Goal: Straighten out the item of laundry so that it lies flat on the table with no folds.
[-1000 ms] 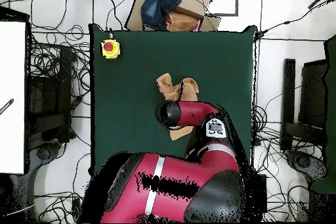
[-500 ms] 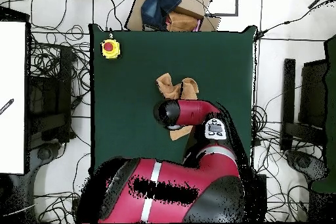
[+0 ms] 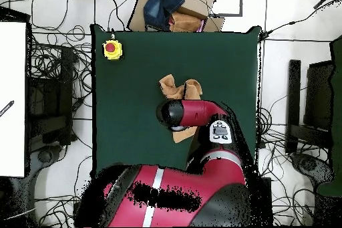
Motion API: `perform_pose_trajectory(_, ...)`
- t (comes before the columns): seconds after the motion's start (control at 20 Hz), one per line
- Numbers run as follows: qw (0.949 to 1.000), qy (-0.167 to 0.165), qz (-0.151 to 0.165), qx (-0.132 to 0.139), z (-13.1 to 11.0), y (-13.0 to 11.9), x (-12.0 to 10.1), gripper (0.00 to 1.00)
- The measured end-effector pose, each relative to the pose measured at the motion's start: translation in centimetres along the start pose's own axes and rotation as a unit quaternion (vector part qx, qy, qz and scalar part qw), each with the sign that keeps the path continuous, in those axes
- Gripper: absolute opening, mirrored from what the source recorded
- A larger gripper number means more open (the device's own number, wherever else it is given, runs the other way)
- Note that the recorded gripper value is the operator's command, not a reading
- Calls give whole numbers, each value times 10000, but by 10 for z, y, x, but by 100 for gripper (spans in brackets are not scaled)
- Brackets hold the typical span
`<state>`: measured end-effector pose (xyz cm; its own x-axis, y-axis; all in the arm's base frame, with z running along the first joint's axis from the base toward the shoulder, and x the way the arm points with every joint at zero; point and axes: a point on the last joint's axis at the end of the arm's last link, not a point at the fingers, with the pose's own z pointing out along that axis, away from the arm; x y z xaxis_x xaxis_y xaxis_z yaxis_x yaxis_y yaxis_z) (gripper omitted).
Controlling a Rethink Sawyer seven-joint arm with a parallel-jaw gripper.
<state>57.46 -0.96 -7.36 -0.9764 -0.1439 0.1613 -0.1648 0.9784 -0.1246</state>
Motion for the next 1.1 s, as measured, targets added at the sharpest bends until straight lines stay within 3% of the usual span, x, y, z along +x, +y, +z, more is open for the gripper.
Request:
perform_pose_trajectory(0.55,9999,-99,51,17,-11,-7,-5,100)
perform_pose_trajectory(1.1,9999,90,50,-67,-3,-1,14,100)
